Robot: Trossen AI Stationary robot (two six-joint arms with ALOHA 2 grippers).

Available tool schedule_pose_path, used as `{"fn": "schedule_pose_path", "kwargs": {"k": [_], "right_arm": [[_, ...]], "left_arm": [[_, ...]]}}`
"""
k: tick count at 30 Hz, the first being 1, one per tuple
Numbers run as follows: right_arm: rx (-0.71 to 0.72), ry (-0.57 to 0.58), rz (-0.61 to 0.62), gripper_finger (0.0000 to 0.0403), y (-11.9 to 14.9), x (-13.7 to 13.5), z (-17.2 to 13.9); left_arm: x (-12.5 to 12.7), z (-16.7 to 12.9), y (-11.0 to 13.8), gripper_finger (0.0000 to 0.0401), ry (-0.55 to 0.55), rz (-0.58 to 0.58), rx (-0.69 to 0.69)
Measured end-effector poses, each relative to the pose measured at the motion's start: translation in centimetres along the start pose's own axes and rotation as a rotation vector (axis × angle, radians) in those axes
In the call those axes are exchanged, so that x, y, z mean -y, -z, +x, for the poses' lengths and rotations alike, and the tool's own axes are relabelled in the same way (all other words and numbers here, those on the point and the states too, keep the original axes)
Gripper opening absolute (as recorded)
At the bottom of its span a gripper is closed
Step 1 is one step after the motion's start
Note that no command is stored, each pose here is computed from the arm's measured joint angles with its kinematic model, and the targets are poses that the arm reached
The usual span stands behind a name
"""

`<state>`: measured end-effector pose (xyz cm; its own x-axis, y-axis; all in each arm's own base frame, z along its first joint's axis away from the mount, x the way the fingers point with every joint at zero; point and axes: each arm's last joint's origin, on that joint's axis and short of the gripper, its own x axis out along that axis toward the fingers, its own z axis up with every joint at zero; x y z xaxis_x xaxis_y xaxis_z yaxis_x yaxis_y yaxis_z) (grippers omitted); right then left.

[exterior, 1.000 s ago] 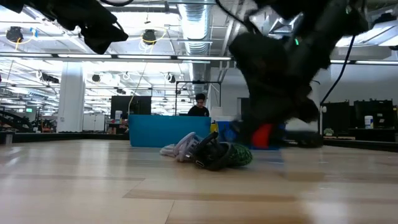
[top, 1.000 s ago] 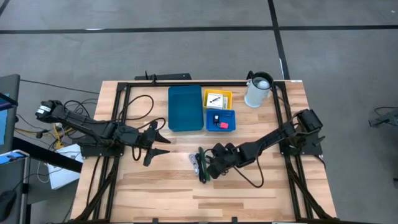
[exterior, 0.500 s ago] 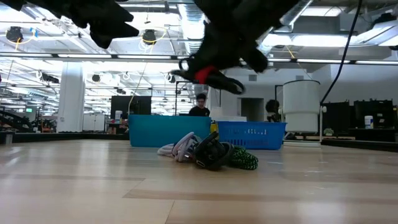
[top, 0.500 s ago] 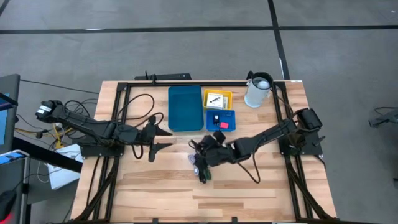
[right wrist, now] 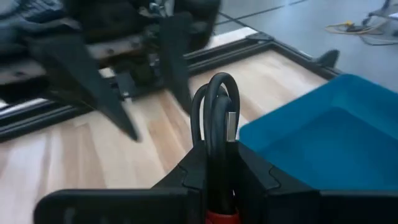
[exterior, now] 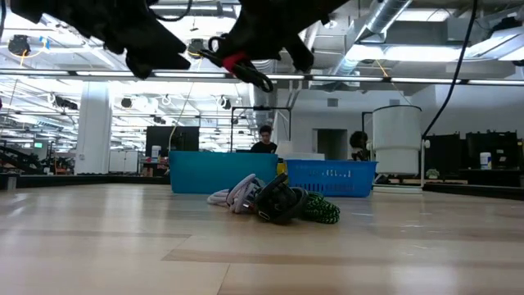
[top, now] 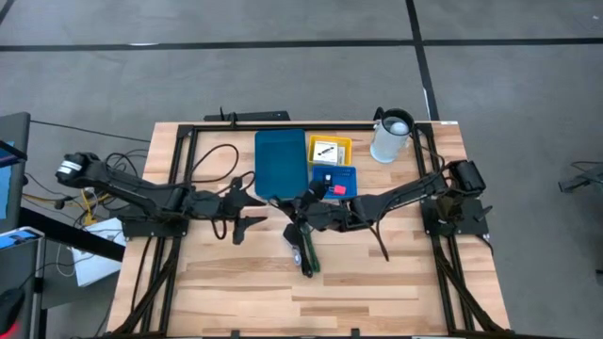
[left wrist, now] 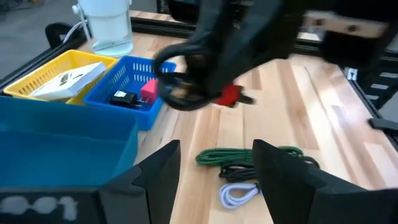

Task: Pick and place items into bin
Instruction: Put the right black charger cable into the big dark blue bin

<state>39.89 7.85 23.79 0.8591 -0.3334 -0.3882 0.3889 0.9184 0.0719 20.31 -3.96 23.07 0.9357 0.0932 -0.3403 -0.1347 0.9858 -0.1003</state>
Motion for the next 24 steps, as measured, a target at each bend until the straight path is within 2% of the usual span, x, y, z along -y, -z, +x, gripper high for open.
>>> {"fn": "schedule_pose_path", "kwargs": {"k": [12, 19, 24], "right_arm": [[-0.007, -0.054, -0.011, 0.004, 0.4, -1.2, -0.6], [-0.03, -0.049, -0.026, 0.0045, 0.7, -1.2, -0.7], [-0.047, -0.051, -0.045, 0.004, 0.8, -1.1, -0.7]], "left_arm": [[-0.6, 2.4, 0.0, 0.019, -0.033, -0.017, 0.042], [-0.4, 3.1, 0.0, 0.019, 0.046, -0.031, 0.046], [0.5, 2.6, -1.2, 0.019, 0.115, -0.038, 0.095]]}}
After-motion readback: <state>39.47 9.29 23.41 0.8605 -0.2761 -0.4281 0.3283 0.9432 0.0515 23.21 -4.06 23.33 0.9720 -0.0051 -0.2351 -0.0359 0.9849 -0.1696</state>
